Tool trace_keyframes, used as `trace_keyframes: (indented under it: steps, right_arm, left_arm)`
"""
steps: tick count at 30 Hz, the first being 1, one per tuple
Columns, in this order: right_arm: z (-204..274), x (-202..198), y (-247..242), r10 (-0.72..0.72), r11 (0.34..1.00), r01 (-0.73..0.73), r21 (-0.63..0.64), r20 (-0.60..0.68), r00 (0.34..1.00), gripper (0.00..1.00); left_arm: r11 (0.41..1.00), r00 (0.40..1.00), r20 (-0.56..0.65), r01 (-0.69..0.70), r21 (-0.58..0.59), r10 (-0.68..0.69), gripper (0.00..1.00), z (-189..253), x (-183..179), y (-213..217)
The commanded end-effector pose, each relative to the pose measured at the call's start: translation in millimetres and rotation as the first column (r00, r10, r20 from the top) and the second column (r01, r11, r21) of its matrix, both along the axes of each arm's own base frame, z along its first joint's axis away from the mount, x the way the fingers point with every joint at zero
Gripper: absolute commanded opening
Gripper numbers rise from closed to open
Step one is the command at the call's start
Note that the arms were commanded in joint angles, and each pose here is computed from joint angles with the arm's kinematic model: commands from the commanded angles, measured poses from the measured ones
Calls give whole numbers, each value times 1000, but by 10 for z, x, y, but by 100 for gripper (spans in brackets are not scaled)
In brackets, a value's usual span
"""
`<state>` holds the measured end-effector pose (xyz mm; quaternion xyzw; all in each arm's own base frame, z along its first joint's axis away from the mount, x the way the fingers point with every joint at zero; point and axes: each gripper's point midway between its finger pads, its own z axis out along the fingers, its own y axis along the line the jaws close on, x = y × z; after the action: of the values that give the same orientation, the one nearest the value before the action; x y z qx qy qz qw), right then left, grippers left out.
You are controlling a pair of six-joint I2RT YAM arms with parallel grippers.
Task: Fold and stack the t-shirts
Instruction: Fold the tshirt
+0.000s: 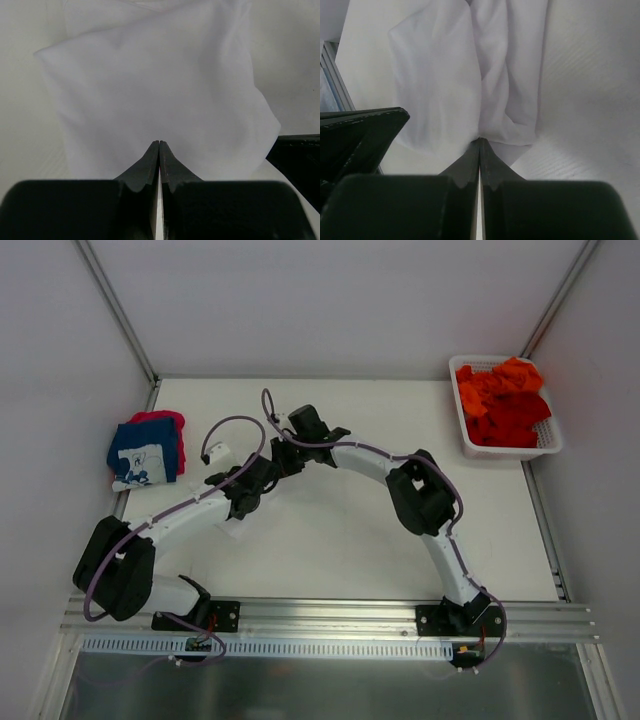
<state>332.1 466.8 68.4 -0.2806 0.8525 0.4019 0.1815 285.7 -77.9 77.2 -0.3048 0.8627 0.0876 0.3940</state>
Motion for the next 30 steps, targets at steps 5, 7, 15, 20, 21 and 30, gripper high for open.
trace_keyframes:
  steps: [5,7,15,20,21,30]
  right_arm:
    - [675,-23,103,53,993,-66,96,132,990,0]
    - [732,-59,85,62,991,-78,110,144,988,0]
    - [979,-150,10,76,989,-104,109,241,968,0]
    - [1153,-212,56,97,981,-135,136,255,962,0]
    - [1139,-233,82,108,979,-146,139,249,962,0]
    - [432,-146,503,157,977,-158,146,23,987,0]
  left_arm:
    - [997,999,-36,-36,-68,33,0,-184,69,49]
    - [997,997,-51,-53,-64,50,0,-258,31,77]
    - [995,997,-32,-66,-70,64,0,-236,-21,125]
    - [994,997,-22,-74,-80,72,0,-213,-28,145]
    - [993,997,-29,-79,-85,77,0,-240,-43,153]
    - [989,993,-72,-104,-103,97,0,-394,-154,189]
